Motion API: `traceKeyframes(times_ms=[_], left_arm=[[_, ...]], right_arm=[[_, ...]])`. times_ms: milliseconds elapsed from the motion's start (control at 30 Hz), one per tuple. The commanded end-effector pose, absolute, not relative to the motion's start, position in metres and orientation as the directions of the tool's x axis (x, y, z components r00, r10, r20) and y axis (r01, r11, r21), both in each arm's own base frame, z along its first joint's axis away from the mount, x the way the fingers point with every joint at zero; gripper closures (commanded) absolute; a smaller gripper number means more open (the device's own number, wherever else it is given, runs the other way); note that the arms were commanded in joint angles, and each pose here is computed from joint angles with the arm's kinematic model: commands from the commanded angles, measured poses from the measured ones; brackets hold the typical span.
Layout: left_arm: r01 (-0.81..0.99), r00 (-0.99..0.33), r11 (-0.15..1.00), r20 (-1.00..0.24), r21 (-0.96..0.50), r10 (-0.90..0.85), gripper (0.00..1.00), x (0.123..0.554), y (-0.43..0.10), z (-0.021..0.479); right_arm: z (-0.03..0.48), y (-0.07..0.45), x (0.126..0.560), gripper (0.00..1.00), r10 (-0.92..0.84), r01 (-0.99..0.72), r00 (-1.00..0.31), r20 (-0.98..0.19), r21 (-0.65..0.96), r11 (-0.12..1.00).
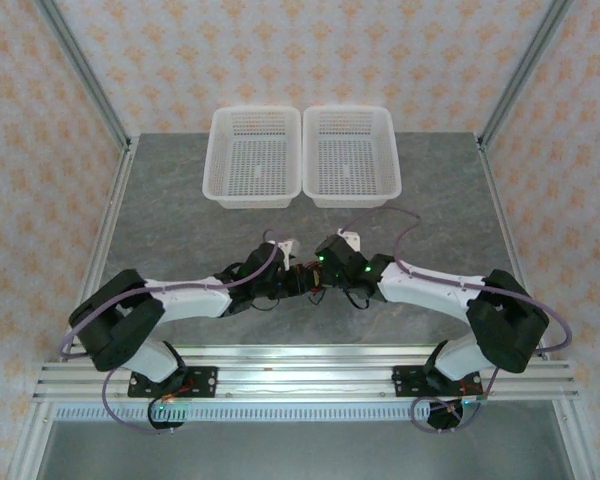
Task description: Untangle the cables
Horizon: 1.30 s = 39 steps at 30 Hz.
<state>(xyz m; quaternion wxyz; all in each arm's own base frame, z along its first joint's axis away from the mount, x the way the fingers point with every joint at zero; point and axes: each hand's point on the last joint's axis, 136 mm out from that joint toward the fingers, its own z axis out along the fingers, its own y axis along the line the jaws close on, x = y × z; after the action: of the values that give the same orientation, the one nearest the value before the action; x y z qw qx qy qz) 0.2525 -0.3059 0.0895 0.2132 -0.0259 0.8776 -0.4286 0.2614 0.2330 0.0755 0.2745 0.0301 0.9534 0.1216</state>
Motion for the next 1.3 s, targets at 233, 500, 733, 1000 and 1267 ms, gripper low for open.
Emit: traceKeyframes(times_ms=[233,500,733,1000,1267], left_arm=[[0.149,-0.857,0.682,-0.438,-0.716,-0.272,1.0,0.249,-0.253,0.134],[0.145,-0.841,0.619,-0.426,-0.772,-0.334,1.0,0.249,-0.249,0.146],[0.106,-0.817,0.544,-0.385,-0.832,-0.43,1.0,0.257,-0.25,0.149],[0.094,-0.783,0.505,-0.377,-0.858,-0.495,1.0,0.267,-0.25,0.162],[0.096,-0.766,0.433,-0.344,-0.896,-0.543,1.0,0.269,-0.25,0.175]], right_arm=[[0.069,0.128,0.279,0.94,0.105,0.188,-0.799,-0.592,-0.081,0.979],[0.061,0.168,0.281,0.8,0.13,0.085,-0.825,-0.551,0.106,0.991],[0.071,0.206,0.274,0.47,0.211,0.034,-0.844,-0.494,0.342,0.939],[0.087,0.241,0.254,0.37,0.247,0.01,-0.851,-0.463,0.456,0.89],[0.082,0.241,0.261,0.43,0.35,0.098,-0.814,-0.463,0.485,0.869]])
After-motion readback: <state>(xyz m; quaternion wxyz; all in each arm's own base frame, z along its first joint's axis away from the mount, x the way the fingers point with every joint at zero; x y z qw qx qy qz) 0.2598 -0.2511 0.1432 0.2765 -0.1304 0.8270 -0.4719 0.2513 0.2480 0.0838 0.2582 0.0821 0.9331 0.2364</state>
